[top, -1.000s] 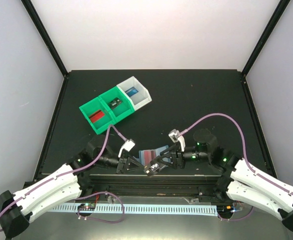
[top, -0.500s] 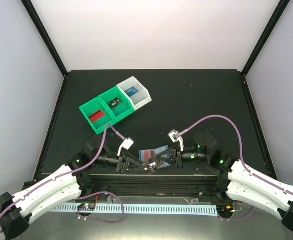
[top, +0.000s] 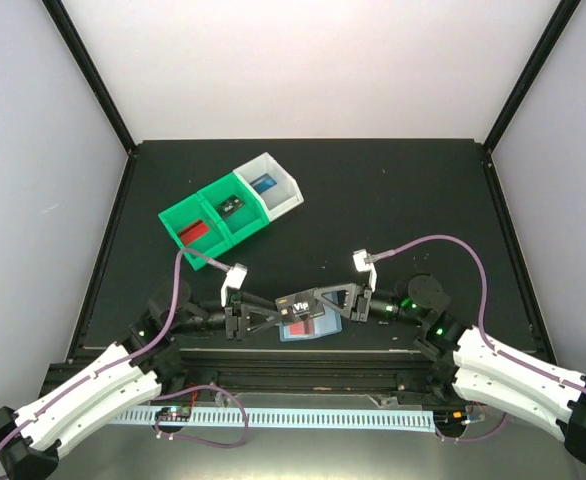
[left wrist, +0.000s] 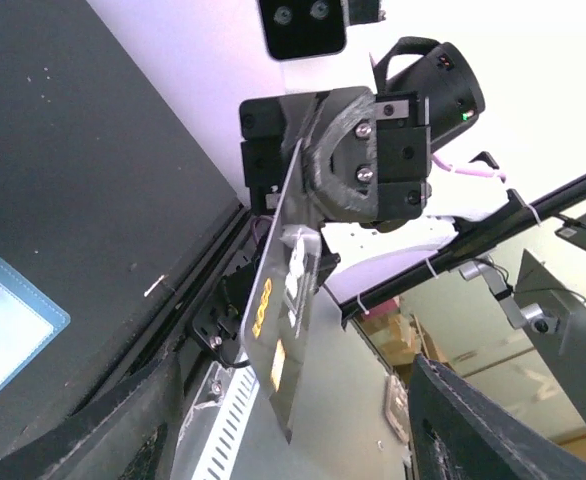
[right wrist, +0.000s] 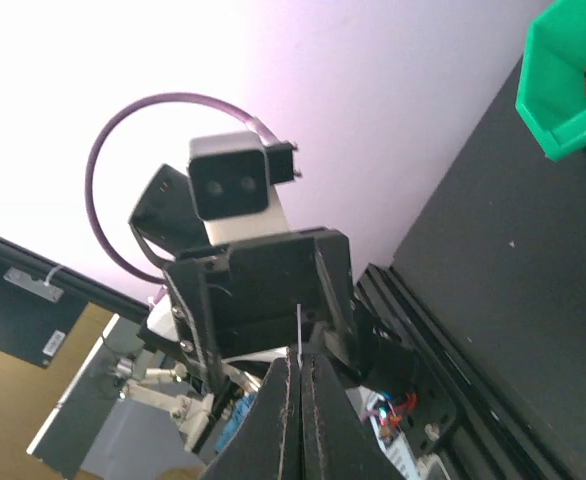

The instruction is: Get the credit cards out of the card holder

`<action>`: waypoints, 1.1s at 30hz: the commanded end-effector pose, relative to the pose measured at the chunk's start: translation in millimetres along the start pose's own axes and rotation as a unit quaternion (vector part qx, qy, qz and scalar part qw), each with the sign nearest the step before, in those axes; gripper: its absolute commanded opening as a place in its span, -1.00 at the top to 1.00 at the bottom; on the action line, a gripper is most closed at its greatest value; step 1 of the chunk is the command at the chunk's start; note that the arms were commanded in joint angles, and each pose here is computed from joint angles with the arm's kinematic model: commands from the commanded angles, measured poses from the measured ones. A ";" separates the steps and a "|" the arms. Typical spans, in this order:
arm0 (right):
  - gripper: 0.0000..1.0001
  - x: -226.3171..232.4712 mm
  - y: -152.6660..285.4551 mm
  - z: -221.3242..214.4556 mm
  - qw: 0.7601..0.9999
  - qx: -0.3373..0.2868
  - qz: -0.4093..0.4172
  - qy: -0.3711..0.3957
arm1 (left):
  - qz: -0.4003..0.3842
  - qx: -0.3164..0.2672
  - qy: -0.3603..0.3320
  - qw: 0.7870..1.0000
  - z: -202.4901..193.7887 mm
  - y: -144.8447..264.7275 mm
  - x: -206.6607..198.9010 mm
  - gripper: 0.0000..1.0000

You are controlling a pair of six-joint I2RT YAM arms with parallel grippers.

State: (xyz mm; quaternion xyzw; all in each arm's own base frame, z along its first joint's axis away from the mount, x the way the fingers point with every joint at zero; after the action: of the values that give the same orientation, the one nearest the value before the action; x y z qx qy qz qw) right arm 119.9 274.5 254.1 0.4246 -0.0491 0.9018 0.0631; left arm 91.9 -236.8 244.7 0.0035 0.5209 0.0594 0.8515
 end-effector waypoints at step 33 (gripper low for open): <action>-0.99 -44.4 28.3 3.7 0.987 -0.052 -0.149 0.010 | 0.136 -0.099 0.015 0.986 37.0 12.3 30.7 0.97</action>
State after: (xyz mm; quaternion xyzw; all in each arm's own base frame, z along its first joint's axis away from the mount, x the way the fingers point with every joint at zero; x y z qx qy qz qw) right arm 140.0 251.7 237.0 0.4453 -0.0727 0.8772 0.1644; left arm 117.6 -230.2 227.0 -0.0179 0.5499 0.1464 0.8221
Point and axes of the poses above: each gripper's point midway between its finger pads, its own y axis back along the fingers, its own x axis along the line the jaws close on, z = x × y, the point moved 1 cm from there along y, back along the fingers, and after that the axes turned 9 degrees about y, right-handed, at the moved point
